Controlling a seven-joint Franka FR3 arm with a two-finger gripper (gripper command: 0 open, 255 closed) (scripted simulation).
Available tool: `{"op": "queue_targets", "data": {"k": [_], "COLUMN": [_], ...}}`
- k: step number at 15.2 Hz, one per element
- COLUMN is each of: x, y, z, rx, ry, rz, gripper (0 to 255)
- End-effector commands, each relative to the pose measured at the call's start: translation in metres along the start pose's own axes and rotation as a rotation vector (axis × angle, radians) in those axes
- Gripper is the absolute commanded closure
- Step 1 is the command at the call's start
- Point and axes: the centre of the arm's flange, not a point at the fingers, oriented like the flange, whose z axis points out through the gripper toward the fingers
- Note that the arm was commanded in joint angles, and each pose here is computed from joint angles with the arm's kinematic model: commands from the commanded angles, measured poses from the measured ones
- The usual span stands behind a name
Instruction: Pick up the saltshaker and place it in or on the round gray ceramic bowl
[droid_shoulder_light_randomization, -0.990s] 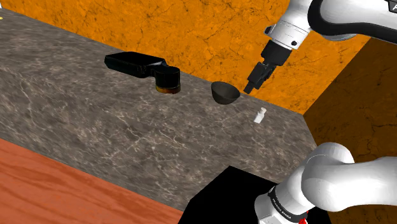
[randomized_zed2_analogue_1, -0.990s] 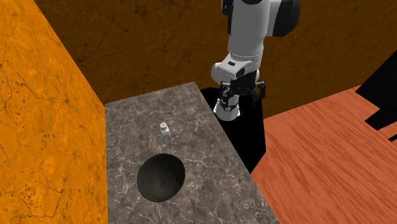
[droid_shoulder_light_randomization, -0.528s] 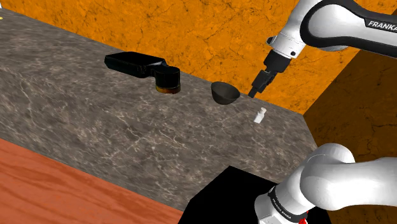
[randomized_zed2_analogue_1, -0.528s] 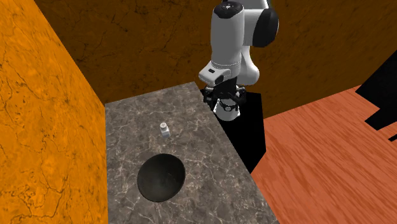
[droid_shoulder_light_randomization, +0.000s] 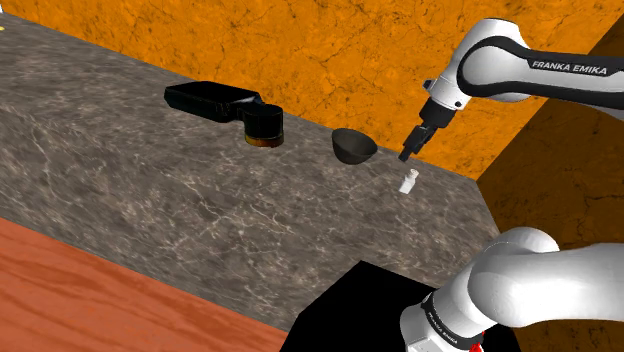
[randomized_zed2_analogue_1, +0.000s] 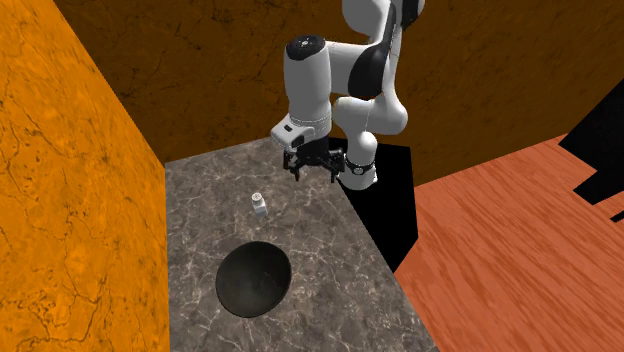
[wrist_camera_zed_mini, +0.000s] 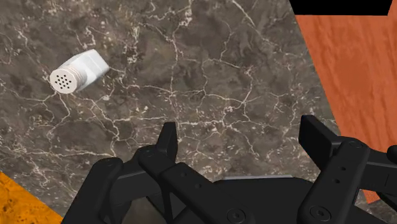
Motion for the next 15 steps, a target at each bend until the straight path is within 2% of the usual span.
{"op": "queue_targets", "data": {"k": [1, 15], "x": [-0.002, -0.02], "y": [0.025, 0.182], "z": [0.012, 0.08], "rx": [-0.008, -0.053], "ry": [-0.004, -0.027], "rz": [0.003, 0.025], "gripper": [0, 0]}}
